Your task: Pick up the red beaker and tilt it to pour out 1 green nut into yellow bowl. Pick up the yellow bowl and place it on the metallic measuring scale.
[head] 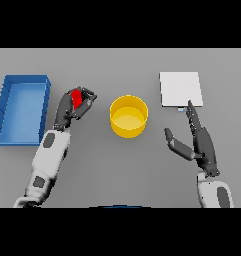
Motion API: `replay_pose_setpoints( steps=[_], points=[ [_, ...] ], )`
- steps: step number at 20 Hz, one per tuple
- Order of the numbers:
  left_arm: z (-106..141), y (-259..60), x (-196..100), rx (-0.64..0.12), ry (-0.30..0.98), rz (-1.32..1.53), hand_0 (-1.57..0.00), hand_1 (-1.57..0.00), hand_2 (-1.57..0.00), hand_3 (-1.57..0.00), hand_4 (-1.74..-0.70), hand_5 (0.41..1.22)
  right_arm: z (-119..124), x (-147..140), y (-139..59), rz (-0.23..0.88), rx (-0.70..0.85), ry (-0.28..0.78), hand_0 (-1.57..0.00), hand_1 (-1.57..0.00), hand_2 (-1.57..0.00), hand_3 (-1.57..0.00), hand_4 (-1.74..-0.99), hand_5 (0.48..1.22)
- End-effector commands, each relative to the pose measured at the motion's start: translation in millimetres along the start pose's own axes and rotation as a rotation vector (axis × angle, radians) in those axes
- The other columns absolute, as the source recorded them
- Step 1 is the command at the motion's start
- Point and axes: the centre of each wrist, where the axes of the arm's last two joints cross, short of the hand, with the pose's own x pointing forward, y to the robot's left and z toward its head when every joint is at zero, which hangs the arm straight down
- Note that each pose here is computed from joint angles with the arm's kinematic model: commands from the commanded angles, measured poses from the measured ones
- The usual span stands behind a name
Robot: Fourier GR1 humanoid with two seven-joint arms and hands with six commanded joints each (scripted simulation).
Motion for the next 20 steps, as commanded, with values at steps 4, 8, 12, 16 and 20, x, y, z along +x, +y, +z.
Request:
replay_pose_setpoints(
  steps=[4,8,12,16,20],
  points=[
    [0,-4,2,-0.019,-0.024,-0.006,-1.3,-1.31,-1.33,-1.24,-1.6,1.148,2,2,2.9,-0.021,0.001,-0.026,0.0,0.0,0.0,0.0,-1.25,0.647],
    [-1,3,8,-0.023,-0.062,0.059,-1.46,-1.47,-1.47,-1.43,-1.61,1.165,0,-1,-2.2,-0.009,0.001,-0.016,0.0,0.0,0.0,0.0,-1.245,0.642],
    [-7,15,26,-0.03,-0.115,0.156,-1.53,-1.53,-1.53,-1.52,-1.69,1.14,1,-1,-0.6,-0.001,0.006,-0.019,0.0,0.0,0.0,0.0,-1.236,0.644],
    [-11,20,47,-0.069,-0.154,0.106,-1.55,-1.55,-1.55,-1.55,-1.72,1.131,-1,1,-2.2,0.009,0.002,-0.04,0.0,0.0,0.0,0.0,-1.226,0.65],
    [-13,25,58,-0.098,-0.16,0.025,-1.56,-1.56,-1.56,-1.55,-1.72,1.135,3,-1,-2.2,0.052,0.004,-0.059,0.0,0.0,0.0,0.0,-1.219,0.66]
  ],
)
